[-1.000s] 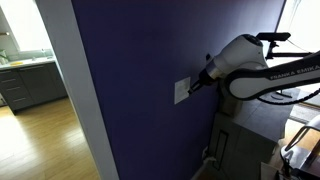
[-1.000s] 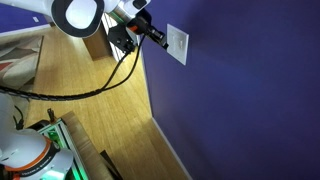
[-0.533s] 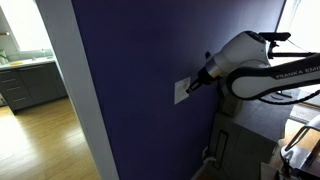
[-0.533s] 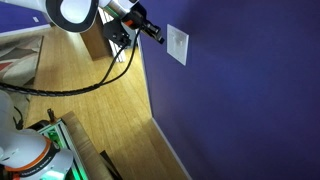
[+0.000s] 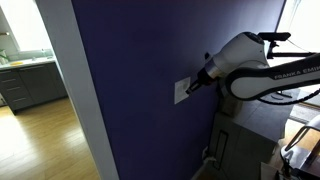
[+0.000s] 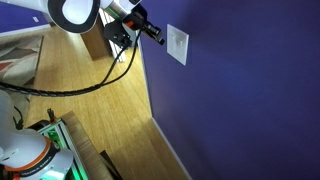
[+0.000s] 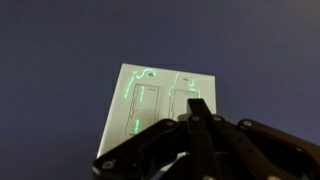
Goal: Turn off the right light switch then turn on the left one
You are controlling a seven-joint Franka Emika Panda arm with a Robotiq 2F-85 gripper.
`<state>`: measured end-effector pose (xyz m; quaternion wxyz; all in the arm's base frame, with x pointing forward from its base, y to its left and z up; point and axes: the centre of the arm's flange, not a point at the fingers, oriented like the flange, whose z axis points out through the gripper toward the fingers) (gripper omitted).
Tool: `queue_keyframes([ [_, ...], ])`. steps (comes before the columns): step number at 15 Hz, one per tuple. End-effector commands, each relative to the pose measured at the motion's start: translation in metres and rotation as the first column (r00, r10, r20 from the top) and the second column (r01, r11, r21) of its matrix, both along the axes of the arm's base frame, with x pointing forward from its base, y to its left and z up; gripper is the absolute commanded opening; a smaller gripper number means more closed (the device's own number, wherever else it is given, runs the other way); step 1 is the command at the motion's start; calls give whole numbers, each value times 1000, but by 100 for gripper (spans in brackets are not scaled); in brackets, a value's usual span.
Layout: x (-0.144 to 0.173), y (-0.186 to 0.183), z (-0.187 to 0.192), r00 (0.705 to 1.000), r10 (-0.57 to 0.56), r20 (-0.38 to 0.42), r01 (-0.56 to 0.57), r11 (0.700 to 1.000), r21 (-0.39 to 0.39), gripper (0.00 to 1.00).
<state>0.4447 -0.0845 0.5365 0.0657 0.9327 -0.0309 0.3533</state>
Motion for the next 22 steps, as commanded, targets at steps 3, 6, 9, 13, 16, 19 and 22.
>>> queue_keyframes([
  [3, 9, -4, -5, 1000, 6, 12, -6, 1000, -2, 0],
  [6, 11, -5, -3, 999, 8, 34, -7, 1000, -5, 0],
  [9, 14, -6, -3, 999, 6, 54, -5, 1000, -9, 0],
  [13, 18, -9, -5, 997, 2, 72, -2, 1000, -9, 0],
  [16, 21, -10, -6, 996, 1, 87, 0, 1000, -6, 0],
  [19, 24, -11, -7, 996, 1, 91, -1, 1000, -5, 0],
  [22, 27, -11, -10, 995, 2, 97, -2, 1000, 6, 0],
])
